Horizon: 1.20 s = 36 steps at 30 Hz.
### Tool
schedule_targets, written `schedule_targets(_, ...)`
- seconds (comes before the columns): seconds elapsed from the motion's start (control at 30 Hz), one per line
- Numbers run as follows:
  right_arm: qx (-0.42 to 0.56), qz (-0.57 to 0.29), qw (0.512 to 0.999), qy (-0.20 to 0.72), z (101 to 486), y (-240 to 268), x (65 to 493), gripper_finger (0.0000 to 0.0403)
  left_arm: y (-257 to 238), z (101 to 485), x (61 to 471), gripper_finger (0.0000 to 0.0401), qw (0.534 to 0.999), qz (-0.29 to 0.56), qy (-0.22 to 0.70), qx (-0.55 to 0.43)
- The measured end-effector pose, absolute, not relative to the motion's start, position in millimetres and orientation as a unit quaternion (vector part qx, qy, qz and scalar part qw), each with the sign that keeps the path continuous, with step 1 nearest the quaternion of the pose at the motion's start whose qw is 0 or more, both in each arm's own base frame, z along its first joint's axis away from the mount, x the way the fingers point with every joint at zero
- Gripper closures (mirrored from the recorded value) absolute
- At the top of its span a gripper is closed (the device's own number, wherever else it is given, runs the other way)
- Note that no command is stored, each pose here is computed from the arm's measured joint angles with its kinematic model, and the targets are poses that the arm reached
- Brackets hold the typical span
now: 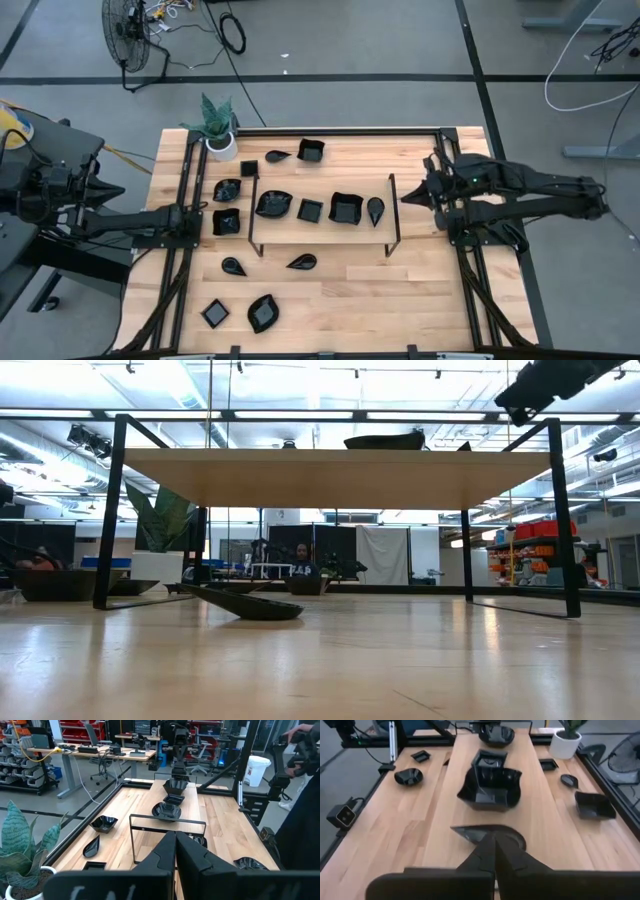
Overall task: Pick & Place Mini shaped plates
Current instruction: Stack the distorted square plate on top of the distorted square plate on the shelf
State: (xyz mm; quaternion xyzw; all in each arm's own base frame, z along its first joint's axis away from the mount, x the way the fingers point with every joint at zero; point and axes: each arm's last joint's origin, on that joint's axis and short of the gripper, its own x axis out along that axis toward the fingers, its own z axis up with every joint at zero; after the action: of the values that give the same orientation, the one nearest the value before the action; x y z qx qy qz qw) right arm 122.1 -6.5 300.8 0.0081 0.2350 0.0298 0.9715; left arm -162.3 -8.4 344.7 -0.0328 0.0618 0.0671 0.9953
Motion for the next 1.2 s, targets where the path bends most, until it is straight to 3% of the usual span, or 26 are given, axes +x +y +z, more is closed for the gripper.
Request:
schedule_targets(0.8, 0.0, -0.002, 0.983, 0.185, 301.8, -1.8, 45.4, 0.0403, -8.4, 344.8, -162.3, 0.0383, 0.995, 0.067, 0.062, -0.033)
schedule_targets(1.2, 0.019, 0.006, 0.988, 0.153, 302.2, 0.6, 30.1, 0.0403, -8.4, 344.7, -162.3, 0.0383, 0.995, 0.067, 0.062, -0.033)
